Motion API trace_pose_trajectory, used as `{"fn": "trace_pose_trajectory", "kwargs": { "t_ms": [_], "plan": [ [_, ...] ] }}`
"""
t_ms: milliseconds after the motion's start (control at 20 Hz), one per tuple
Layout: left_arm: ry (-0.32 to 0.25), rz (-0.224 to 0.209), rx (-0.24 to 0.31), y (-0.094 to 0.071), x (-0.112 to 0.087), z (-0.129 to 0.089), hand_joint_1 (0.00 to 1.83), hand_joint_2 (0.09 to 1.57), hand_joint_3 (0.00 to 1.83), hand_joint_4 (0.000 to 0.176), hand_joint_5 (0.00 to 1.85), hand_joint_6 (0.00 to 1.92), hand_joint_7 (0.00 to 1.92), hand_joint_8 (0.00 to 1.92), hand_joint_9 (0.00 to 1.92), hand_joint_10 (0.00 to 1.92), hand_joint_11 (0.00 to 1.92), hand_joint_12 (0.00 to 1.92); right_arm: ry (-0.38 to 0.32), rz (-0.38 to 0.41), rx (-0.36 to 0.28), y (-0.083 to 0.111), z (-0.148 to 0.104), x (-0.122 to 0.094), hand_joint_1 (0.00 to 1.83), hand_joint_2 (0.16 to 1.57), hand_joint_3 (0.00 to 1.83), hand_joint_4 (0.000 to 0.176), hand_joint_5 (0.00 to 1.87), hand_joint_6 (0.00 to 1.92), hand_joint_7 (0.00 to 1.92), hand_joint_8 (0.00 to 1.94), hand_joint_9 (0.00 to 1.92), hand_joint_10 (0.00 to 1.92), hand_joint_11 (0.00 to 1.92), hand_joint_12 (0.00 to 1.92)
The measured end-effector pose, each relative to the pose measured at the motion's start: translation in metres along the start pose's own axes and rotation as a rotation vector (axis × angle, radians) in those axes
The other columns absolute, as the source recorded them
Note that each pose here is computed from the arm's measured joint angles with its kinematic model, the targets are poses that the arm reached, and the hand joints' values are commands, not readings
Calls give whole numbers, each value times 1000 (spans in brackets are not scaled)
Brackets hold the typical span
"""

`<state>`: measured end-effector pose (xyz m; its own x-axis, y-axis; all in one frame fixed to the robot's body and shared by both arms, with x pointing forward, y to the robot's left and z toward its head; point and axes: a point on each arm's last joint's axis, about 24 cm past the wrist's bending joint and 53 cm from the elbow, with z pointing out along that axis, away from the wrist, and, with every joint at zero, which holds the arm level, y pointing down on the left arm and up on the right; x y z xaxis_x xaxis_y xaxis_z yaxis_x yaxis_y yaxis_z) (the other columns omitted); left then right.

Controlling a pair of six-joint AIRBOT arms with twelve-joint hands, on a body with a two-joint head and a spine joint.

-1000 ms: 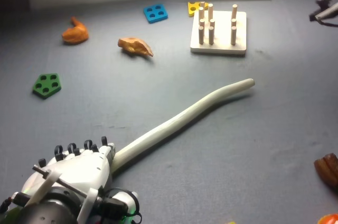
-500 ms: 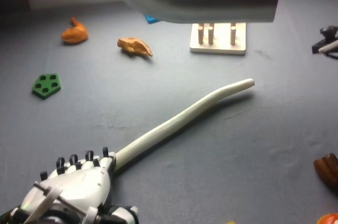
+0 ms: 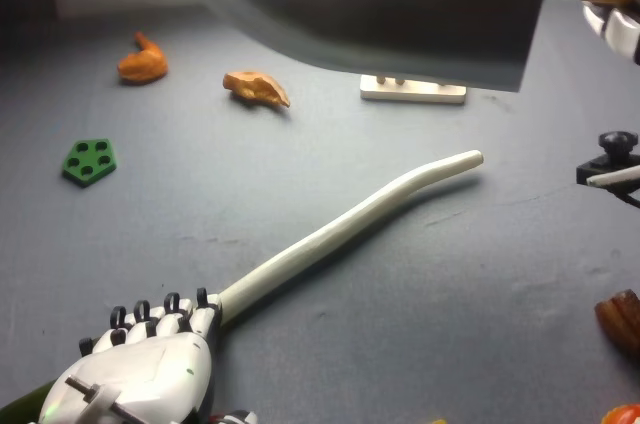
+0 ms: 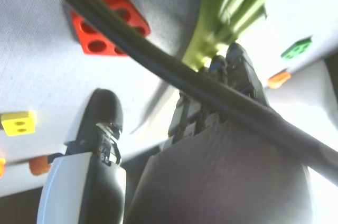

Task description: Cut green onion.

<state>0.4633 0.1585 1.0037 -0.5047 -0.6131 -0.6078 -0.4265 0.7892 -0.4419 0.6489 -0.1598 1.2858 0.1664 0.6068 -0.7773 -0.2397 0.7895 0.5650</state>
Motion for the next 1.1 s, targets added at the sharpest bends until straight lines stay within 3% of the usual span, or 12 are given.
{"fn": "trace_pose_trajectory", "kwargs": {
  "t_ms": [100,350,650,700,850,950,1100],
  "plan": [
    [1,5,3,0,2,0,468,1423,0,0,70,2,75,3,81,3,1,201,12,-8,48,-5,-7,4,1544,1152,2,176,1223,1921,1388,1941,1450,1921,1516,1921],
    [-2,19,16,-3,7,-1,410,1451,6,0,80,7,80,1,87,7,0,27,86,-65,44,5,-26,43,1553,1138,0,176,1196,1921,1400,1941,1469,1921,1544,1921],
    [0,20,14,-2,8,0,334,1461,8,0,3,0,12,2,32,8,0,0,113,-31,67,6,-27,70,1536,1136,0,176,1217,1921,1410,1941,1487,1921,1550,1921],
    [-3,20,14,-3,8,0,362,1454,3,9,14,4,29,6,44,10,0,0,128,-26,64,9,-28,80,1535,1154,4,176,1235,1921,1412,1941,1492,1921,1553,1921],
    [-2,20,14,-3,8,1,266,1470,9,12,0,0,2,0,6,0,0,0,149,-21,59,11,-28,92,1550,1137,0,176,1244,1921,1426,1941,1499,1921,1551,1921],
    [-3,20,15,-3,7,1,344,1448,0,22,0,0,0,0,24,8,0,0,140,-4,67,7,-23,92,1577,1129,0,176,1248,1921,1436,1941,1499,1921,1554,1921],
    [-5,20,15,-3,7,2,305,1459,3,20,0,0,0,0,19,2,0,0,143,1,85,-5,-23,96,1541,1152,3,176,1215,1921,1411,1941,1473,1921,1524,1921]
  ]
}}
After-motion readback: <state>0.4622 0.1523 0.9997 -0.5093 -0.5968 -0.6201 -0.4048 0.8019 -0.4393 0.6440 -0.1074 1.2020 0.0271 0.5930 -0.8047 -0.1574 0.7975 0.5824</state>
